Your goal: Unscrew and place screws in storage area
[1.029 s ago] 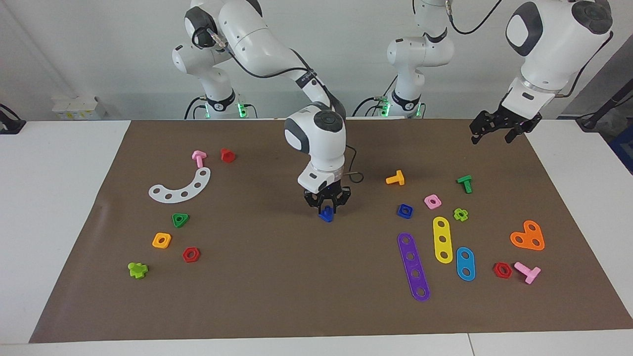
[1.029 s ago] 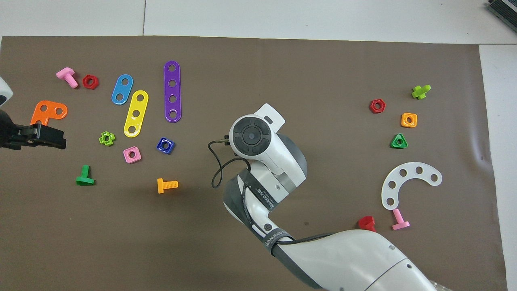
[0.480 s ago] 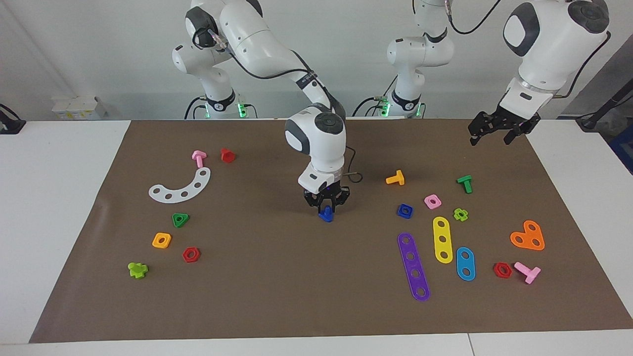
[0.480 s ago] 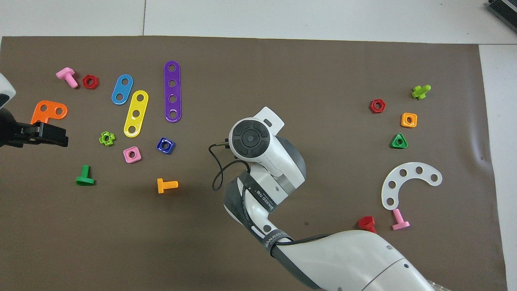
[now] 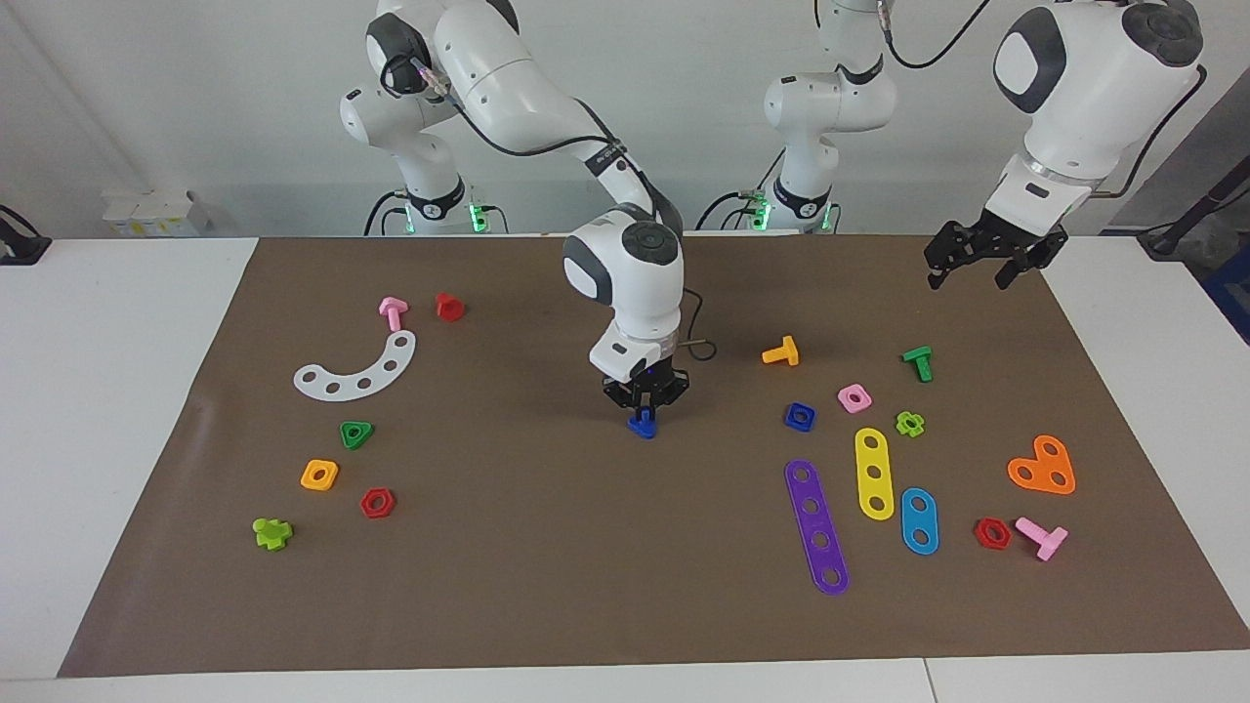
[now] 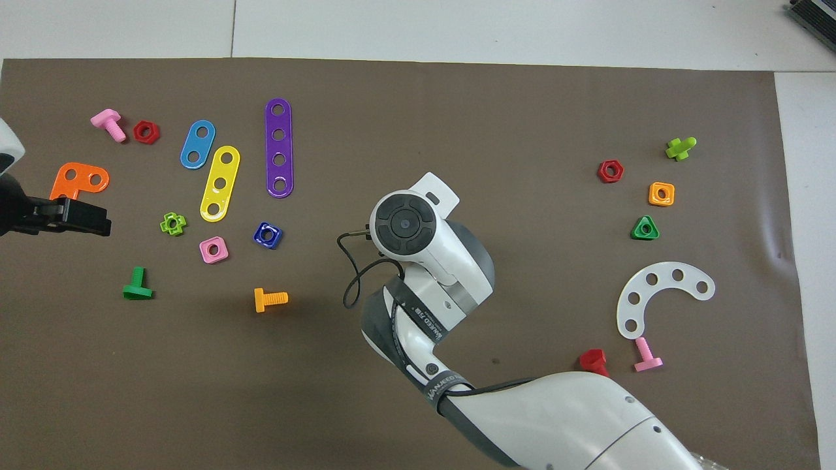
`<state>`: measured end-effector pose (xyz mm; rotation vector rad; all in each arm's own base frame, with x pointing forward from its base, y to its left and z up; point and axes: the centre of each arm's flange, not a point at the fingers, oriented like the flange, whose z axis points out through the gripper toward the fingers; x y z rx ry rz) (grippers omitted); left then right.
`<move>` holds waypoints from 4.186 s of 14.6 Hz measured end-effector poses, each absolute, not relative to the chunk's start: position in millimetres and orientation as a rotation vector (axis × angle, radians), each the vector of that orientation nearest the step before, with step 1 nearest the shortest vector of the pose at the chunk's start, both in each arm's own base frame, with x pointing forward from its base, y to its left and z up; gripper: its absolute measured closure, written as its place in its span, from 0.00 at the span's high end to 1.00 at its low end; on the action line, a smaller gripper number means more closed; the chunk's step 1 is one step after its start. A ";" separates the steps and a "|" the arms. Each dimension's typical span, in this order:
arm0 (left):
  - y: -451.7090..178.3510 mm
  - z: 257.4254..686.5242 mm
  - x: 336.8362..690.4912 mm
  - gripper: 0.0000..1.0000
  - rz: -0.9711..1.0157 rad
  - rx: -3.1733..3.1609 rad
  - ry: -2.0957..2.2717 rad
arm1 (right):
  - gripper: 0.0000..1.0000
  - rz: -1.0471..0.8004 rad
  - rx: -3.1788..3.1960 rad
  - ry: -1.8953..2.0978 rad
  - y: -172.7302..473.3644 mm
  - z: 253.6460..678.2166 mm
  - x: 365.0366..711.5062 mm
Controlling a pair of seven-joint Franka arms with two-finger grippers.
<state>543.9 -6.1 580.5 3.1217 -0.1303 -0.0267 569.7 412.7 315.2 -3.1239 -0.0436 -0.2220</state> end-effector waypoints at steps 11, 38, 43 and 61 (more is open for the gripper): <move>-4.8 566.4 544.4 1.00 0.028 3.118 -0.134 | 0.19 -0.248 -3.135 0.155 226.5 441.4 632.4; -4.5 568.2 543.0 1.00 0.033 3.118 -0.133 | 1.00 -0.208 -3.096 0.282 25.2 517.8 590.5; -4.5 568.2 543.0 1.00 0.033 3.118 -0.133 | 1.00 -0.085 -3.118 0.314 11.5 614.0 562.5; -4.5 568.2 543.0 1.00 0.033 3.118 -0.133 | 1.00 0.005 -3.142 0.251 -18.7 619.0 554.8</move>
